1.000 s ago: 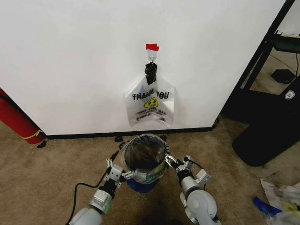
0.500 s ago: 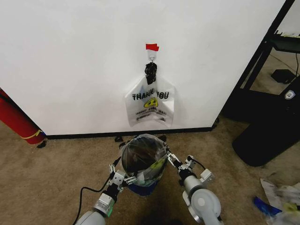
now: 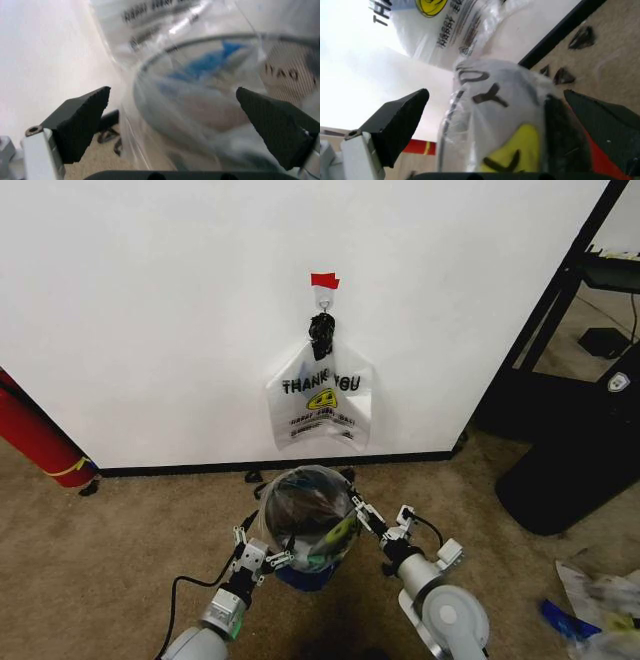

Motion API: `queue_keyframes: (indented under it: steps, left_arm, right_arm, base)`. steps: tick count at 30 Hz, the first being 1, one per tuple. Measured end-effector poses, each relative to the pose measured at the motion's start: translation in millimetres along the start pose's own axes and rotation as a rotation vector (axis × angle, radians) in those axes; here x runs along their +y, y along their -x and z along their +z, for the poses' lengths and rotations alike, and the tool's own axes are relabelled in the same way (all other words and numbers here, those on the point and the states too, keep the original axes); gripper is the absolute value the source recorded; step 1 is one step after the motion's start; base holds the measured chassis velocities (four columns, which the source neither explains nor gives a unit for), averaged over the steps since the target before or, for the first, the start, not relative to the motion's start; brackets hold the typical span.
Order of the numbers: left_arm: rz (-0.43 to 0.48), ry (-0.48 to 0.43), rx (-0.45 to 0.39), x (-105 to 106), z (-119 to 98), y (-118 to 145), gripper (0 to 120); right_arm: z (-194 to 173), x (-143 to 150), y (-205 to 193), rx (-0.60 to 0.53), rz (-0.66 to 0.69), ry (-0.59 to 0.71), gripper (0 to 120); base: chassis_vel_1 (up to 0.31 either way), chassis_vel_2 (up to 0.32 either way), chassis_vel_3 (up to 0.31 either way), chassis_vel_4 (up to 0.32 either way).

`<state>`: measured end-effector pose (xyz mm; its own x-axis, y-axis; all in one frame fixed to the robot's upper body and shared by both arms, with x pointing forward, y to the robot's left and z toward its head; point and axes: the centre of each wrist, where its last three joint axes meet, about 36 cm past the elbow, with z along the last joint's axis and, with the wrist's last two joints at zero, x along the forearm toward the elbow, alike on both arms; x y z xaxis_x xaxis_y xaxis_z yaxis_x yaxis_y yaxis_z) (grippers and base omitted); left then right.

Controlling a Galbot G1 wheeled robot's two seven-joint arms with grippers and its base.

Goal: Pick up the garbage bag from the wall and place it over the trash bin.

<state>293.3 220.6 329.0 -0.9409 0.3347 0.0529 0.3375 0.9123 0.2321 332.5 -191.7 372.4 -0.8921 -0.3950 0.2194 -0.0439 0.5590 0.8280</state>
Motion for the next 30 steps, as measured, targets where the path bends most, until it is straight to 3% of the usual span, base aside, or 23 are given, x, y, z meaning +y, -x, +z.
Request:
queue_keyframes:
  steps: [6, 11, 14, 16, 19, 22, 26, 30]
  left_arm:
    - [-0.04, -0.076, -0.07, 10.6, -32.3, -0.2, 100]
    - [-0.131, -0.275, -0.14, 18.2, -70.6, -1.2, 100]
    - [-0.146, -0.295, -0.147, 19.8, -73.8, -1.6, 100]
    - [-0.212, -0.368, -0.163, 24.4, -82.1, -8.6, 100]
    - [-0.241, -0.388, -0.155, 23.9, -79.3, -18.6, 100]
    - [-0.244, -0.388, -0.153, 23.0, -78.0, -21.2, 100]
    - [-0.239, -0.377, -0.167, 23.5, -82.6, -19.6, 100]
    - [-0.231, -0.352, -0.181, 26.0, -88.5, -19.0, 100]
  right_arm:
    - [3.3, 4.8, -11.7, -0.056, -0.014, -0.092, 100]
    - [4.1, -5.1, -43.3, -0.179, -0.015, -0.295, 100]
    - [4.7, -8.8, -48.2, -0.192, -0.013, -0.324, 100]
    - [13.5, -36.6, -77.1, -0.202, -0.014, -0.452, 100]
    - [18.1, -87.6, -97.2, -0.149, -0.061, -0.635, 100]
    - [11.8, -113.1, -96.7, -0.115, -0.106, -0.709, 100]
    - [-16.9, -153.3, -68.5, -0.044, -0.355, -0.66, 100]
    - [-26.1, -166.8, -49.5, 0.007, -0.442, -0.61, 100]
  base:
    - [0.0, 0.0, 0.0, 0.0]
    - [0.0, 0.0, 0.0, 0.0]
    - [0.0, 0.0, 0.0, 0.0]
    - [0.0, 0.0, 0.0, 0.0]
    - [0.0, 0.0, 0.0, 0.0]
    - [0.0, 0.0, 0.0, 0.0]
    - [0.0, 0.0, 0.0, 0.0]
    - [0.0, 0.0, 0.0, 0.0]
